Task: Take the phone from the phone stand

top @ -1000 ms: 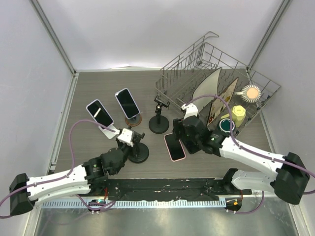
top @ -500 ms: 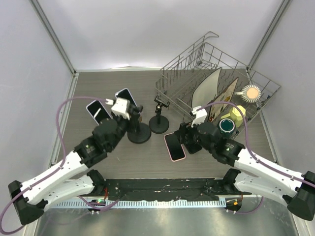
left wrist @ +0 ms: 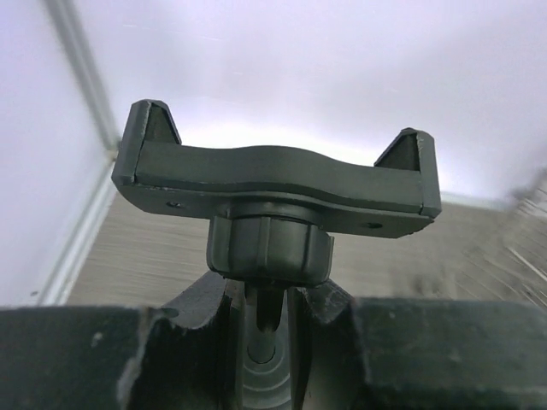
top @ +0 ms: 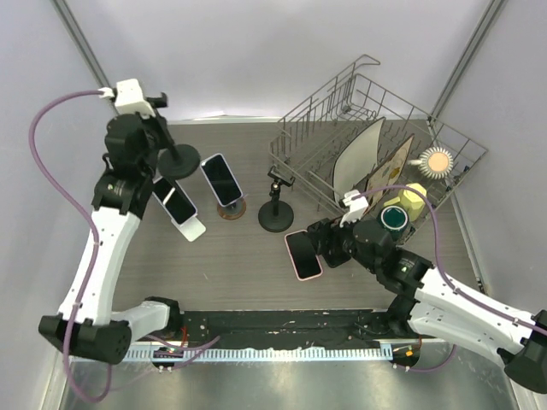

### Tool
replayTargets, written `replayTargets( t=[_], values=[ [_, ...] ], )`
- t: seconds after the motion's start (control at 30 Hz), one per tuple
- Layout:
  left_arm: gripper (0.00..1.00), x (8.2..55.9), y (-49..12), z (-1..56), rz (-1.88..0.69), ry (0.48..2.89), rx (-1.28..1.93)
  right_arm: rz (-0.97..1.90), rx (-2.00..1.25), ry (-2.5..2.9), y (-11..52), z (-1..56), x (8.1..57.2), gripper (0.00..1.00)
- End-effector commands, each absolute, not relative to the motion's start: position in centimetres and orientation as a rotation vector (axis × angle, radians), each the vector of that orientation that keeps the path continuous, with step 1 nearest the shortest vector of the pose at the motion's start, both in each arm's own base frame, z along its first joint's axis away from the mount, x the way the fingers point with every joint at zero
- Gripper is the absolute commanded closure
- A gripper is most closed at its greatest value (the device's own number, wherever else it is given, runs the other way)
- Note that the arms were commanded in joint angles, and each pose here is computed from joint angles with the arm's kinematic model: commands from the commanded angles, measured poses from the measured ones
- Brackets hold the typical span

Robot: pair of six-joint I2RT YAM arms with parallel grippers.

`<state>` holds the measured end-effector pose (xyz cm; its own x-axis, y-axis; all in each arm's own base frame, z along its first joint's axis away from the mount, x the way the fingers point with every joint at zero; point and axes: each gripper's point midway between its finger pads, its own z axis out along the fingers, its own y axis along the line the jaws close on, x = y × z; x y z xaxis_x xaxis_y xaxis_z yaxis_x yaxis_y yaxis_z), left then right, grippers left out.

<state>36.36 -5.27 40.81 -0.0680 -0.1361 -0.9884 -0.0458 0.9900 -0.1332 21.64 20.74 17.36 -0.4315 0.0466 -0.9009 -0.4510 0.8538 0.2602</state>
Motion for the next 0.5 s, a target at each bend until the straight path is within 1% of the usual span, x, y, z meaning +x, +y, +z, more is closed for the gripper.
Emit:
replayTargets(
  t=[0.0, 0.03, 0.13, 0.17, 0.23, 0.27, 0.33, 0.37, 0.47],
  values=[
    [1.0, 40.2, 1.1, 45.1, -0.04, 1.475, -0.311, 0.673, -0.256, 1.844, 21.2, 19.6, 21.5, 0.21],
    [1.0, 41.7, 2.9, 44.5, -0.009, 1.474, -0.347, 0.677, -0.247, 1.833, 21.1, 19.8, 21.5, 0.21],
    [1.0, 44.2, 5.6, 45.3, 0.051, 1.41, -0.357, 0.669, -0.233, 1.807, 20.5, 20.0, 21.5, 0.2],
    [1.0, 45.8, 6.2, 43.7, 0.077, 1.443, -0.353, 0.663, -0.236, 1.807, 20.3, 19.7, 21.4, 0.17],
    [1.0, 47.6, 7.3, 42.8, 0.12, 1.427, -0.334, 0.657, -0.22, 1.785, 20.0, 20.0, 21.5, 0.11],
    [1.0, 49.0, 7.7, 40.9, 0.125, 1.457, -0.329, 0.653, -0.221, 1.784, 19.9, 19.7, 21.5, 0.1],
    [1.0, 50.2, 8.5, 39.3, 0.122, 1.458, -0.325, 0.645, -0.215, 1.771, 19.6, 19.8, 21.5, 0.08],
    [1.0, 51.3, 8.6, 37.5, 0.112, 1.486, -0.318, 0.641, -0.212, 1.769, 19.5, 19.8, 21.6, 0.09],
    [1.0, 52.9, 9.2, 35.1, 0.116, 1.508, -0.296, 0.621, -0.218, 1.768, 19.2, 19.4, 21.6, 0.08]
  ],
)
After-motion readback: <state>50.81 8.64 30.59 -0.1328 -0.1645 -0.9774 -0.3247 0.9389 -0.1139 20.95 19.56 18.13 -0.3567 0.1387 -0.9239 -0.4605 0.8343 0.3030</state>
